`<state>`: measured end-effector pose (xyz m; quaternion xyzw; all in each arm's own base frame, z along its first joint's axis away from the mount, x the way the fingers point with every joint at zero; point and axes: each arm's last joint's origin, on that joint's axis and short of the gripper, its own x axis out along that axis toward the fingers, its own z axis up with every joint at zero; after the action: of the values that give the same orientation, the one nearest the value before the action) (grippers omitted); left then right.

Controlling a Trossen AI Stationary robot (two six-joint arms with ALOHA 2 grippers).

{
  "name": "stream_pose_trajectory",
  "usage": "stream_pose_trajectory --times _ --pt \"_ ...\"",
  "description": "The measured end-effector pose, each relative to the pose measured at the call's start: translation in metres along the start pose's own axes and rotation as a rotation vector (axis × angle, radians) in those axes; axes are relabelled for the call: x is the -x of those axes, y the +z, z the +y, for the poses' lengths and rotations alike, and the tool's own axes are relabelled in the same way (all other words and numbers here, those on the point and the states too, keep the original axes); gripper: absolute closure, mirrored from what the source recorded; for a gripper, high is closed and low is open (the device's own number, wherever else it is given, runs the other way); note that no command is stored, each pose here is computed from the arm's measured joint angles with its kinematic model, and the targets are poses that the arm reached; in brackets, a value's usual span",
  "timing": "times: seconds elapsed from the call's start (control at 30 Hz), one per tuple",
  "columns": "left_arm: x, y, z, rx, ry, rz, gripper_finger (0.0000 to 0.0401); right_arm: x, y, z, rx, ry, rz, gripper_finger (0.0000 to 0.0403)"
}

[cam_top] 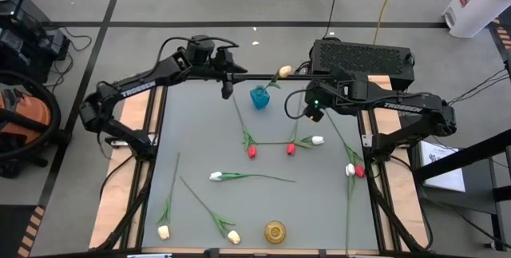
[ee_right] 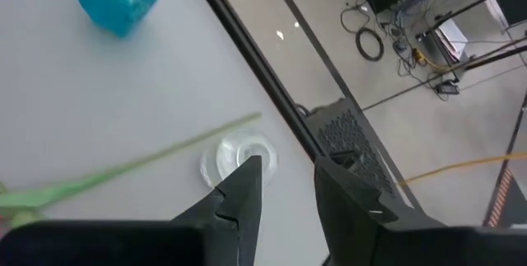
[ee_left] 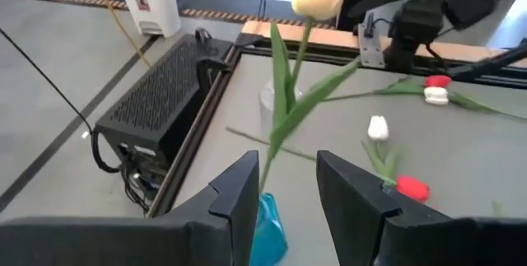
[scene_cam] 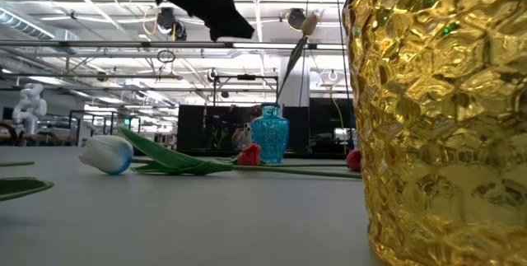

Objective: Sort flowers into vase by color
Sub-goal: Put the right yellow flower into the blue vase

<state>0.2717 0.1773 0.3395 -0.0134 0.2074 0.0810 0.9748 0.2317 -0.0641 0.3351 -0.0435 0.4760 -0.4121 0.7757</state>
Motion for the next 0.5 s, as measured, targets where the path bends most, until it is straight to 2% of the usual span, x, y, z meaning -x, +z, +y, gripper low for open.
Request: stream_pose_trajectory --times 0.1,0.23,0.33,0.5 --pt "0.009 0.0 -0.004 0.009 -0.005 0.027 0.027 0.001 -0.001 0.001 0.011 0.001 0.005 0.0298" --pt "0.024 0.002 -0.01 -0.045 -0.009 0.042 0.027 0.008 -0.002 0.005 0.1 0.02 -0.02 0.0298" --pt "0.035 0.005 -0.014 -0.062 -0.008 0.037 0.027 0.019 -0.003 0.006 0.134 0.048 -0.087 0.0298" --pt "0.056 0.009 -0.022 -0.085 -0.006 0.03 0.027 0.05 -0.012 -0.007 0.114 0.101 -0.217 0.0298"
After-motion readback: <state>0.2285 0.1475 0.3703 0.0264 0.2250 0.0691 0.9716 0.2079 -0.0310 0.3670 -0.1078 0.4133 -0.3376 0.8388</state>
